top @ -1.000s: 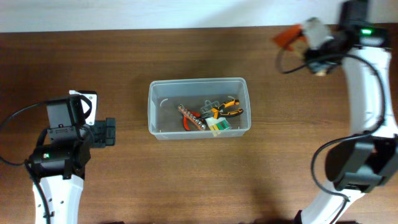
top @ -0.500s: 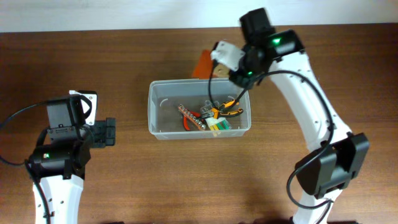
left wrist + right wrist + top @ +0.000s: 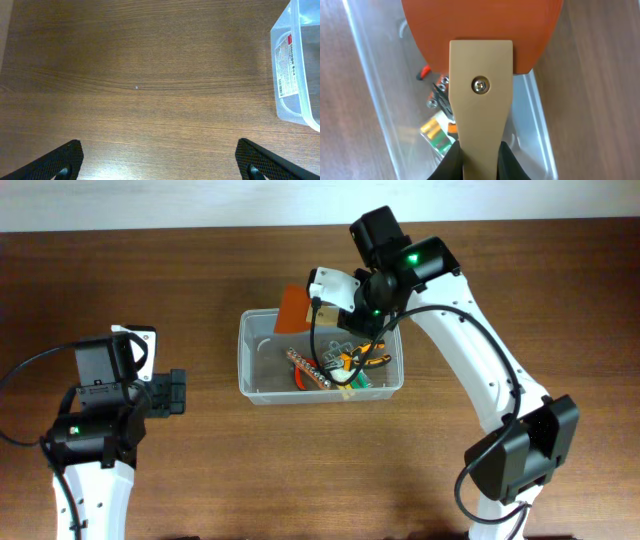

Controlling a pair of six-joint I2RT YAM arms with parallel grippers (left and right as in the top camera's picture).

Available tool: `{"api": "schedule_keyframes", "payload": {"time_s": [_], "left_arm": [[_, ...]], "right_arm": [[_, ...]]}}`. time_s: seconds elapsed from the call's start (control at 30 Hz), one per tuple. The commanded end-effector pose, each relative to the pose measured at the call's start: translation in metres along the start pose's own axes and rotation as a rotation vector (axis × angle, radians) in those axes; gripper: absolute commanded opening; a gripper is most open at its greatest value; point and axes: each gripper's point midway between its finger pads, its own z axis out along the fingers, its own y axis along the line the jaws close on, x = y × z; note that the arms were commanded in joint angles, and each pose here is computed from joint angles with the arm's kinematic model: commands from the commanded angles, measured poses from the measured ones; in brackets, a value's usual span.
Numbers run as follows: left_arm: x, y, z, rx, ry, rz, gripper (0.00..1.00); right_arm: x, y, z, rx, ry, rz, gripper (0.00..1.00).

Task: Pack container
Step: 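Lift the orange scraper and carry it left over the container, then lower the scraper into the container and open the right gripper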

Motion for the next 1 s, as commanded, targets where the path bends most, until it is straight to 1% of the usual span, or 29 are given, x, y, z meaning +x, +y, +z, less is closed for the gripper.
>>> {"api": "schedule_keyframes", "payload": {"time_s": [0.0, 0.53, 0.83, 0.97], "left_arm": [[-0.005, 0.001, -0.003, 0.005, -0.014, -0.018, 0.99], [-0.005, 0.001, -0.003, 0.005, -0.014, -0.018, 0.99], [-0.005, 0.001, -0.003, 0.005, -0.014, -0.018, 0.99], [-0.005, 0.001, -0.003, 0.005, -0.013, -0.018, 0.99]], "right_arm": [[-0.005, 0.013, 0.018, -0.078, -0.016, -0.011, 0.04], [0.010, 0.028, 0.079, -0.203, 0.068, 0.007, 0.04], [-0.001, 0.045, 0.089, -0.246, 0.061, -0.045, 0.05], [0.002, 0.047, 0.097, -0.262, 0.074, -0.044, 0.06]]}}
